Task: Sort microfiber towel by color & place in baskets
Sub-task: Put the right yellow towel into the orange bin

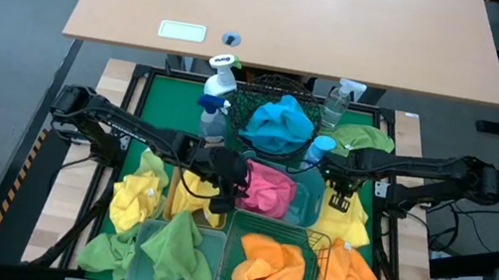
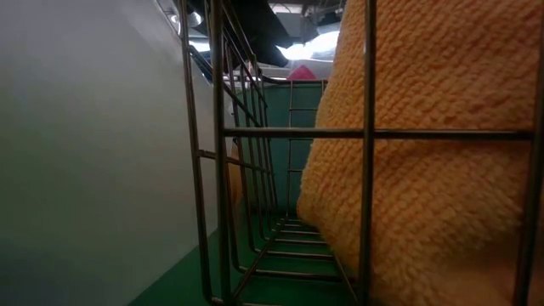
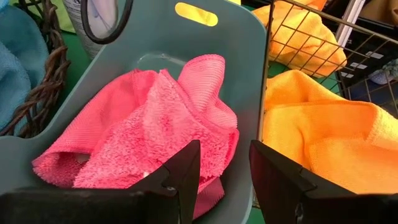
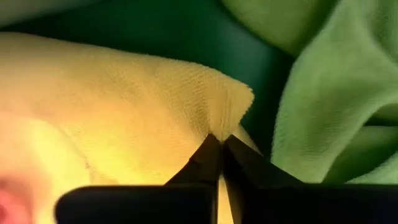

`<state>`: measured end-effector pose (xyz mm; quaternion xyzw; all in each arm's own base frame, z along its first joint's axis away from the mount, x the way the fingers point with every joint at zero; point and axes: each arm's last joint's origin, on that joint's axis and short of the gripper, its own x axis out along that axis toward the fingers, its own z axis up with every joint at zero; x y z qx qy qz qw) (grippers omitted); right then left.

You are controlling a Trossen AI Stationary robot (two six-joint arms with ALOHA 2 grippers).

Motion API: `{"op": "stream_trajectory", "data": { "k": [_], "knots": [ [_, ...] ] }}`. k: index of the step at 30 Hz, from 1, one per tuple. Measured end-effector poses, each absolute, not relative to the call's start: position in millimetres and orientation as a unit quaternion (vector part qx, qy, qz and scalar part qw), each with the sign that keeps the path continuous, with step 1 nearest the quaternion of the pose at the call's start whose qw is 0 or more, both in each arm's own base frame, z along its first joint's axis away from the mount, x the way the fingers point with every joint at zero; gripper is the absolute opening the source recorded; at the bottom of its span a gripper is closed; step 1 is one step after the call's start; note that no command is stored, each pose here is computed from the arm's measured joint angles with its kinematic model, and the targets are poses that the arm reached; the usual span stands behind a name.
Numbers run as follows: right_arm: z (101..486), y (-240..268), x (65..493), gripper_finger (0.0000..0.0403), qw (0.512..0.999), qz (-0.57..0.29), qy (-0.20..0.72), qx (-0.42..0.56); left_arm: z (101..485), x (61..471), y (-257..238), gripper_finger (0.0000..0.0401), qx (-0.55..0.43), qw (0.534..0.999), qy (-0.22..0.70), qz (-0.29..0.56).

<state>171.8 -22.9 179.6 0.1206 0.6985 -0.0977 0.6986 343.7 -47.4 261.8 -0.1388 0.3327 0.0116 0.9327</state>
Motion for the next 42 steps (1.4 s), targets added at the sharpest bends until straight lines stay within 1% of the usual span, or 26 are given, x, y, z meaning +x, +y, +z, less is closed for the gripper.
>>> {"op": "stream_trajectory", "data": {
  "k": [2,4,8,10,13,17,23,27,36,39,42],
  "knots": [
    [179.9,-21.9,171.1,0.0023,0.696,-0.086,0.701,0.131,261.8,343.6,-48.1,0.0131,-0.139,0.933,0.333,0.010],
    [180.3,-20.7,169.2,0.0024,0.688,-0.075,0.707,0.143,261.9,343.5,-49.7,0.0131,-0.138,0.933,0.333,0.008],
    [180.8,-19.3,164.3,0.0006,0.668,-0.068,0.725,0.152,263.0,344.2,-51.5,0.0131,-0.137,0.936,0.325,0.006],
    [183.1,-18.8,162.1,0.0007,0.657,-0.066,0.735,0.155,263.6,344.7,-51.7,0.0131,-0.138,0.937,0.322,0.005],
    [192.4,-18.4,163.3,0.0012,0.650,-0.061,0.740,0.161,264.1,345.0,-51.6,0.0131,-0.138,0.938,0.319,0.005],
    [213.1,-19.2,168.3,0.0004,0.654,-0.055,0.738,0.154,264.1,345.0,-51.7,0.0131,-0.138,0.938,0.319,0.005],
    [254.1,-21.2,178.6,0.0008,0.681,-0.057,0.716,0.144,264.5,345.3,-51.8,0.0131,-0.138,0.938,0.317,0.004],
    [287.3,-21.8,182.8,0.0003,0.706,-0.049,0.694,0.136,268.0,347.8,-51.9,0.0131,-0.140,0.945,0.295,0.004],
    [362.9,-22.6,188.5,0.0008,0.795,-0.043,0.592,0.126,281.0,355.2,-48.9,0.0131,-0.097,0.971,0.211,0.050],
    [381.1,-22.8,189.6,0.0009,0.823,-0.041,0.553,0.123,286.9,357.5,-47.5,0.0131,-0.095,0.977,0.175,0.073],
    [393.2,-23.1,192.3,0.0009,0.846,-0.038,0.518,0.120,292.0,359.3,-46.7,0.0132,-0.073,0.983,0.148,0.081]
  ]
}}
